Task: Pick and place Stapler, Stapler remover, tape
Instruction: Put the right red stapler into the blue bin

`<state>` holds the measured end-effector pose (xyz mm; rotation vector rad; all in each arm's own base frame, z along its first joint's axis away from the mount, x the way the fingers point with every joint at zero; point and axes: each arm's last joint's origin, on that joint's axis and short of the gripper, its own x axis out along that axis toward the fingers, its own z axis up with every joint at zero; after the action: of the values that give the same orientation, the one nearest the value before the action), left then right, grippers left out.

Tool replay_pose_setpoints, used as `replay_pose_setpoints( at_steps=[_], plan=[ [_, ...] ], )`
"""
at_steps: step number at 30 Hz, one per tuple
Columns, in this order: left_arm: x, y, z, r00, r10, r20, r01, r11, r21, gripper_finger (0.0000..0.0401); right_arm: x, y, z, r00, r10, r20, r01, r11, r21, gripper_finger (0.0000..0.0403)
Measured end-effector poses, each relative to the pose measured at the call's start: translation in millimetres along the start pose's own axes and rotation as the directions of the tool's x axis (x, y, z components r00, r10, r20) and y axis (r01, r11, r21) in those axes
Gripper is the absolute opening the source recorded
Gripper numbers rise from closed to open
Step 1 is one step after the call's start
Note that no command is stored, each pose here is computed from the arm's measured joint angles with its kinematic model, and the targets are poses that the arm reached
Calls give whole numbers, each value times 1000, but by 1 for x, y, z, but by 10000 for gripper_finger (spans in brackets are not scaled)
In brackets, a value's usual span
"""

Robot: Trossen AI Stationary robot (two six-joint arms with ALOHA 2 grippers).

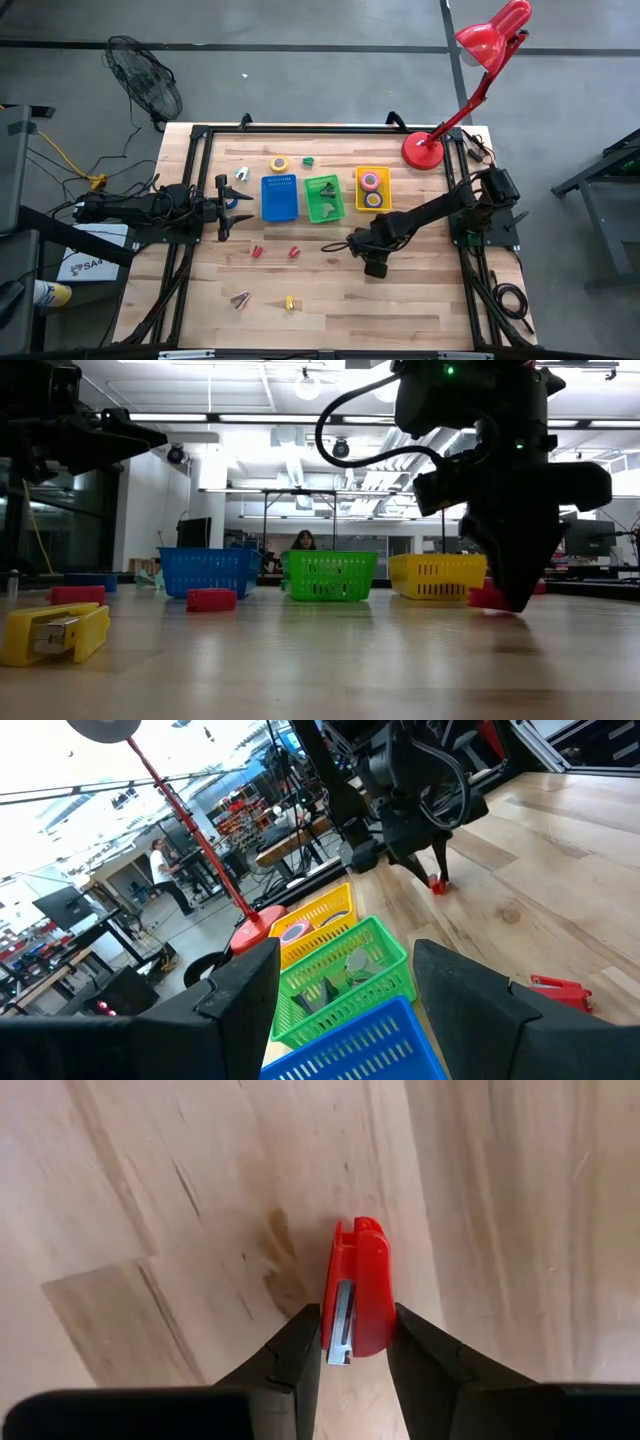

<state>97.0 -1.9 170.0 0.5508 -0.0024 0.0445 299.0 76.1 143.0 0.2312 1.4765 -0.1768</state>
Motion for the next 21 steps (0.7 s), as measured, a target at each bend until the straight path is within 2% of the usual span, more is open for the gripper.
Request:
replay_pose_setpoints(
  at_steps=[14, 21],
  plan=[
    [0, 0, 0, 1000, 0, 0, 0, 1000, 0, 227, -1, -1, 1, 999, -31, 23, 33, 997, -65, 96],
    [0, 0, 0, 1000, 0, 0, 0, 1000, 0, 227, -20, -3, 20, 996, -39, 74, 44, 997, -65, 96]
  ],
)
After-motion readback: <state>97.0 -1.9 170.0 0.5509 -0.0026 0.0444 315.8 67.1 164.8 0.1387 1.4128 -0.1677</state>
